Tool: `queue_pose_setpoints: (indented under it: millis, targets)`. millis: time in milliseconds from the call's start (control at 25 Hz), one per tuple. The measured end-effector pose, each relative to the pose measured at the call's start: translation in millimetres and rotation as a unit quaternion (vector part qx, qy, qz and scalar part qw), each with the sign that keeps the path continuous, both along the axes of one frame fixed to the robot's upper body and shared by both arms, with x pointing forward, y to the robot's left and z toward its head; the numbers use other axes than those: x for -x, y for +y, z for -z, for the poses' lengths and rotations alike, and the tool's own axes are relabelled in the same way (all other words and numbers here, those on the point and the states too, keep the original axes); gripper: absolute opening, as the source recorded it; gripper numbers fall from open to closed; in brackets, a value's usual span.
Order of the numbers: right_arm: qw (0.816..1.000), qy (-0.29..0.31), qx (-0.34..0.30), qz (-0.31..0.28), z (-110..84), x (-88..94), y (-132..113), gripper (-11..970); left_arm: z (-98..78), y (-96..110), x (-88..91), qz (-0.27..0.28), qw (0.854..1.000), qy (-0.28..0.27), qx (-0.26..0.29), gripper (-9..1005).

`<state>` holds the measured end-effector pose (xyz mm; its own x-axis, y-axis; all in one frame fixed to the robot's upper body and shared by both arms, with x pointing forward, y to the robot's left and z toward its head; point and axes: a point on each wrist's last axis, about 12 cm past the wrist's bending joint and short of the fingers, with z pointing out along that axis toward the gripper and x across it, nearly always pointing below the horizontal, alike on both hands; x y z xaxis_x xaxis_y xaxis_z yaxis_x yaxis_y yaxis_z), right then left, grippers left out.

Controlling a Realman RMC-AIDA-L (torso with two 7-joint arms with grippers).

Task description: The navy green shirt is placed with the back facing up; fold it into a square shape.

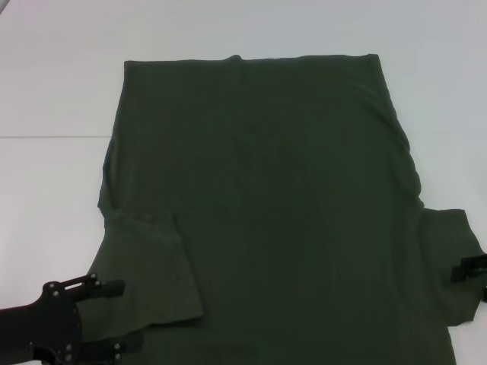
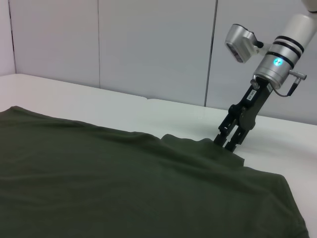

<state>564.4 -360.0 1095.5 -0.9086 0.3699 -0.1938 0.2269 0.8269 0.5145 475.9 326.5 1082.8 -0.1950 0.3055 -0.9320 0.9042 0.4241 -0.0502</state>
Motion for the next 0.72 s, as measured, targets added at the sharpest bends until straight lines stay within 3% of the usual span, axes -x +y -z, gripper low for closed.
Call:
queue_pose_setpoints:
  millis: [720]
  targets:
    - [1.000, -0.015, 0.000, -0.005, 3.3, -7.9, 10.2, 756, 0.3, -0.3, -1.0, -0.002, 1.000, 0.001, 0.000, 846]
